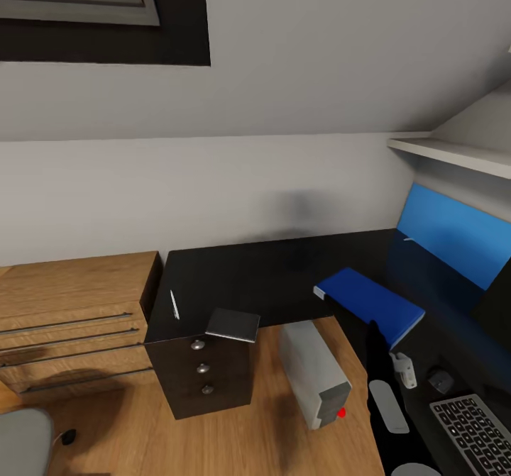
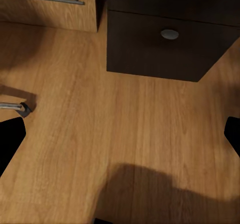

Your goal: In the bedroom, organize the workspace by keeping the computer under the desk, ensuring the monitor is on the desk, placing the keyboard on the desk next to the monitor, placing the mouse on the desk next to the keyboard, moving the folder from the swivel chair onto the desk next to the mouse, stacking the notebook on top of the folder with the pen on top of the notebook, and positioning the swivel chair next to the desk.

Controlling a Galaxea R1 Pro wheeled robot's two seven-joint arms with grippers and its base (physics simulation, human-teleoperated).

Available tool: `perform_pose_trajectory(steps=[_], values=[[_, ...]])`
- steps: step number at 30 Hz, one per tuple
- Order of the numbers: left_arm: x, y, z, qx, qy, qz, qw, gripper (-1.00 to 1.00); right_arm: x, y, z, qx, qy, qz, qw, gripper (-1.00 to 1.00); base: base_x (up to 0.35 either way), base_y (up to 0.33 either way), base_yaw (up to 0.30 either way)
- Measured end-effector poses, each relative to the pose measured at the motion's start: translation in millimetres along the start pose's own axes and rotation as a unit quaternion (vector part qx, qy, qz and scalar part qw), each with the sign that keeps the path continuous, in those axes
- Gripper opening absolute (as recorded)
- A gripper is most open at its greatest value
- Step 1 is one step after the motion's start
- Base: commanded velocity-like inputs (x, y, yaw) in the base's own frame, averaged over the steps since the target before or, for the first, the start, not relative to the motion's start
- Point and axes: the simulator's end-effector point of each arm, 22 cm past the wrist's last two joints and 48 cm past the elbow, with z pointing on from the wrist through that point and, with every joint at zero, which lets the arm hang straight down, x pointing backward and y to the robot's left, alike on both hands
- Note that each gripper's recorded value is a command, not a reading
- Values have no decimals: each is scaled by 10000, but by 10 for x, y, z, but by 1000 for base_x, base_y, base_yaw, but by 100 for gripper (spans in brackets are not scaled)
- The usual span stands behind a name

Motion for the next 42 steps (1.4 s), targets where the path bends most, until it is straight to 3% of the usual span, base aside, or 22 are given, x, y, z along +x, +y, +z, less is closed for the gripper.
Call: perform_pose_trajectory(steps=[21, 36, 42], values=[[-12, -3, 0, -2, -29, -5, 10000, 100, 14, -6, -4, 6, 9, 0, 10000, -100, 0, 0, -129], [29, -78, 23, -32, -2, -117, 9999, 100, 25, -13, 22, -16, 10, -14, 10000, -100, 0, 0, -18], [63, 22, 67, -354, 15, -236, 9991, 100, 46, -47, 57, -10, 4, -13, 10000, -100, 0, 0, 0]])
